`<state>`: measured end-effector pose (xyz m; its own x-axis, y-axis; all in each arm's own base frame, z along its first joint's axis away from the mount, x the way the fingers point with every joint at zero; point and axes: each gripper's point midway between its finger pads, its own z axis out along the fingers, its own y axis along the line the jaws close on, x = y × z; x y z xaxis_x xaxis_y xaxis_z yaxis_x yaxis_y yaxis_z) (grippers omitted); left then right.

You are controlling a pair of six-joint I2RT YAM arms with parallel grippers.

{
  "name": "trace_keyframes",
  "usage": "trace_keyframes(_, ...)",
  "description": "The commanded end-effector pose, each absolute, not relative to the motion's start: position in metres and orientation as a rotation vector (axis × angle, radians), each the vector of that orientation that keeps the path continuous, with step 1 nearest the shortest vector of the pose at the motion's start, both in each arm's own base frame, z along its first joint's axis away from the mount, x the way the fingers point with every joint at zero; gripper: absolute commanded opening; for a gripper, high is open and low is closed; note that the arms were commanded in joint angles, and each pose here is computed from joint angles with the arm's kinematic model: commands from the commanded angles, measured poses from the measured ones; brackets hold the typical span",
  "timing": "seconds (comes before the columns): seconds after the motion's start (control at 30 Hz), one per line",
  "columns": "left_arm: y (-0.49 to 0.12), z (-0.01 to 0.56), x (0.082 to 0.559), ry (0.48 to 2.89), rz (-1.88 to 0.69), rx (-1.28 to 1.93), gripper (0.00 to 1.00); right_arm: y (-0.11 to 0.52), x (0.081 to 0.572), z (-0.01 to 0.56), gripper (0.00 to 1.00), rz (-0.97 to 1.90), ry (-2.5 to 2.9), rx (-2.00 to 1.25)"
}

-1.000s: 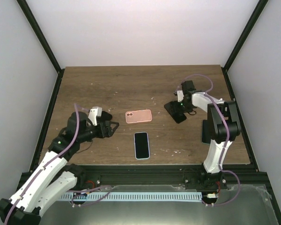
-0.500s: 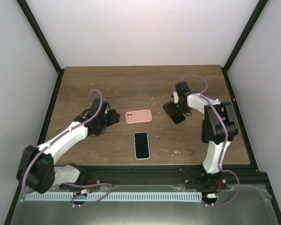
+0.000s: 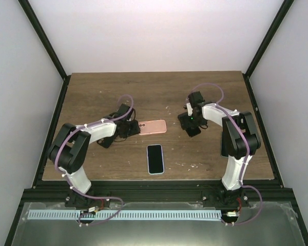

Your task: Put the phone into the phone case

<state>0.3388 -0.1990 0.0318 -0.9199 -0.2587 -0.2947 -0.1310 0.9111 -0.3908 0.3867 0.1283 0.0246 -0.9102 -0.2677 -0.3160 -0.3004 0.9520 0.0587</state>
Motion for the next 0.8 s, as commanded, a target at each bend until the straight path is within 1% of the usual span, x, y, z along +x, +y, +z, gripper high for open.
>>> trace_keyframes(0.0,-0.208,0.028,0.356,2.709,-0.508,-0.22,0.52,0.123,0.369,0.022,0.91,0.09,2.854,-0.456)
trace_keyframes(0.13,-0.213,0.021,0.358,2.724,-0.511,-0.192,0.5,0.118,0.37,0.021,0.88,0.052,2.858,-0.461)
trace_keyframes(0.27,-0.215,0.02,0.363,2.718,-0.492,-0.153,0.42,0.12,0.37,0.016,0.81,0.061,2.861,-0.466)
trace_keyframes(0.43,-0.221,0.022,0.368,2.694,-0.479,-0.035,0.27,0.126,0.372,0.023,0.72,0.116,2.834,-0.458)
trace_keyframes(0.57,-0.24,0.032,0.369,2.648,-0.584,0.114,0.11,0.134,0.371,0.04,0.68,0.188,2.783,-0.446)
trace_keyframes(0.63,-0.255,0.043,0.367,2.599,-0.671,0.198,0.04,0.139,0.369,0.051,0.67,0.237,2.757,-0.436)
trace_keyframes(0.7,-0.269,0.052,0.365,2.546,-0.749,0.276,0.0,0.142,0.367,0.061,0.65,0.271,2.731,-0.427)
trace_keyframes(0.77,-0.282,0.058,0.363,2.505,-0.788,0.361,0.0,0.144,0.364,0.071,0.63,0.298,2.703,-0.427)
